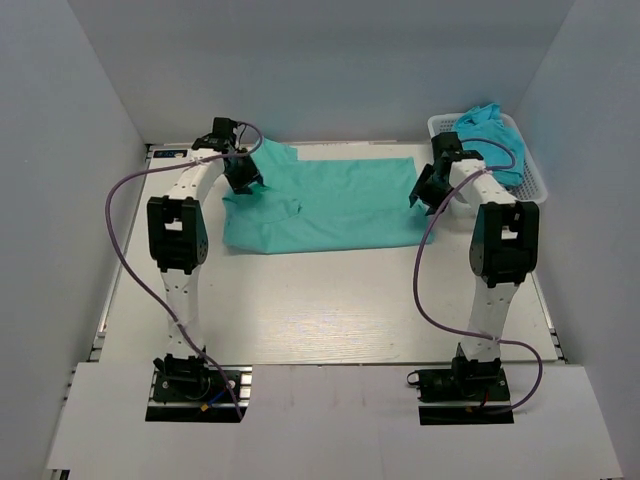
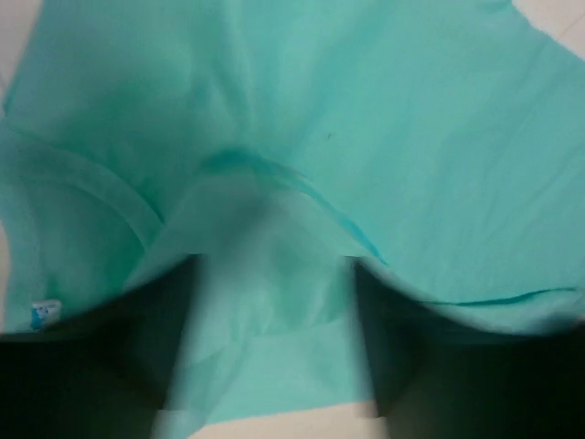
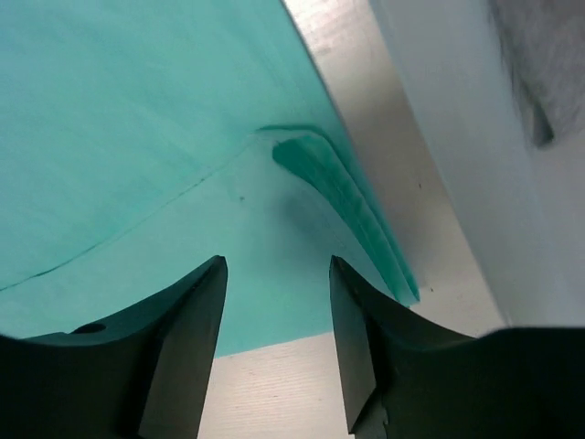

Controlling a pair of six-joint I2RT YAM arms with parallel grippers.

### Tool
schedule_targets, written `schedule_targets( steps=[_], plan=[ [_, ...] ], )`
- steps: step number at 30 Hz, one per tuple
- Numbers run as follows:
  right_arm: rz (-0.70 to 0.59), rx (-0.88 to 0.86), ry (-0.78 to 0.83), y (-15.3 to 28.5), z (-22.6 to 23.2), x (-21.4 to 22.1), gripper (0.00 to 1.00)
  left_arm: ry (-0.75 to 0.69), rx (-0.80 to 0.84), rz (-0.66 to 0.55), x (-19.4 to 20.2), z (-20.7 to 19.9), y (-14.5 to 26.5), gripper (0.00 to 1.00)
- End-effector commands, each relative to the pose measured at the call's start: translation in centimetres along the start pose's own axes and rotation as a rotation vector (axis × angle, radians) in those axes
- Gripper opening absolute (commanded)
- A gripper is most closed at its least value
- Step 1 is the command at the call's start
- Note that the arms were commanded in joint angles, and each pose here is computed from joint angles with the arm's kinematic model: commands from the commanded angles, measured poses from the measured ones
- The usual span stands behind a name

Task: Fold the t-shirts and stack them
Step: Fold the flattened tshirt in 1/3 of the way

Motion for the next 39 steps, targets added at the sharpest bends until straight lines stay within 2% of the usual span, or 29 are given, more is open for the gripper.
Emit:
schedule_targets(
  steps=[1, 7, 8, 9, 10, 15, 19, 23, 25, 27, 33, 34, 36, 39],
  plan=[
    [-0.114, -0.076, 0.027, 2.4, 1.3, -2.7, 0.55, -0.013, 0.068, -0.115, -2.9, -1.6, 2.3, 0.99],
    [-0.150, -0.166, 0.095, 4.7, 1.9, -2.2, 0.74, -0.040, 0.137, -0.180, -3.5, -3.0, 6.3, 1.00],
    [-0.165, -0.202, 0.111, 5.6, 2.2, -1.9, 0.75, -0.044, 0.117, -0.156, -2.7, -2.3, 6.0, 1.00],
    [-0.116, -0.211, 0.117, 4.9, 1.6, -0.1, 0.79, -0.046, 0.128, -0.150, -2.4, -2.2, 6.4, 1.00],
    [-0.136, -0.250, 0.125, 4.8, 2.0, 0.0, 0.87, -0.052, 0.121, -0.129, -1.2, -2.0, 6.4, 1.00],
    [-0.067, -0.316, 0.128, 2.5, 2.0, 2.6, 0.87, -0.047, 0.149, 0.045, 3.9, 0.0, 3.7, 1.00],
    [-0.040, -0.266, 0.126, 0.3, 1.8, 2.7, 0.90, -0.002, 0.058, 0.167, 8.0, 3.8, 1.1, 1.00],
    [-0.055, -0.189, 0.128, -1.4, 0.7, 3.6, 0.90, 0.015, -0.028, 0.166, 10.3, 6.4, 1.0, 1.00],
    [-0.021, -0.161, 0.125, -2.0, -0.1, 4.9, 0.90, 0.030, -0.052, 0.189, 11.8, 8.1, 0.9, 1.00],
    [0.019, -0.125, 0.131, -2.4, -0.9, 6.6, 0.90, 0.032, -0.034, 0.161, 12.1, 8.6, 1.8, 1.00],
    [0.160, -0.119, 0.140, -1.8, -4.3, 15.8, 0.90, 0.065, -0.168, 0.223, 18.0, 12.5, 4.5, 1.00],
    [0.129, -0.162, 0.158, -0.2, -3.8, 16.2, 0.89, 0.068, -0.134, 0.196, 18.4, 12.5, 6.1, 1.00],
    [0.209, -0.197, 0.162, 0.3, -5.0, 19.6, 0.87, 0.073, -0.153, 0.217, 20.4, 13.8, 7.6, 1.00],
    [0.194, -0.259, 0.203, 2.6, -5.2, 22.3, 0.87, 0.059, -0.106, 0.150, 21.0, 13.9, 10.5, 1.00]
  ],
)
Point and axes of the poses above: each gripper's point midway between its finger pads, its own y axis back along the fingers, its own z axis along the line the jaws close on, x = y × z, the point moved 9 cm from there along y, back along the fingers, and after that the axes turned 5 degrees about y, right-handed, at the moved point
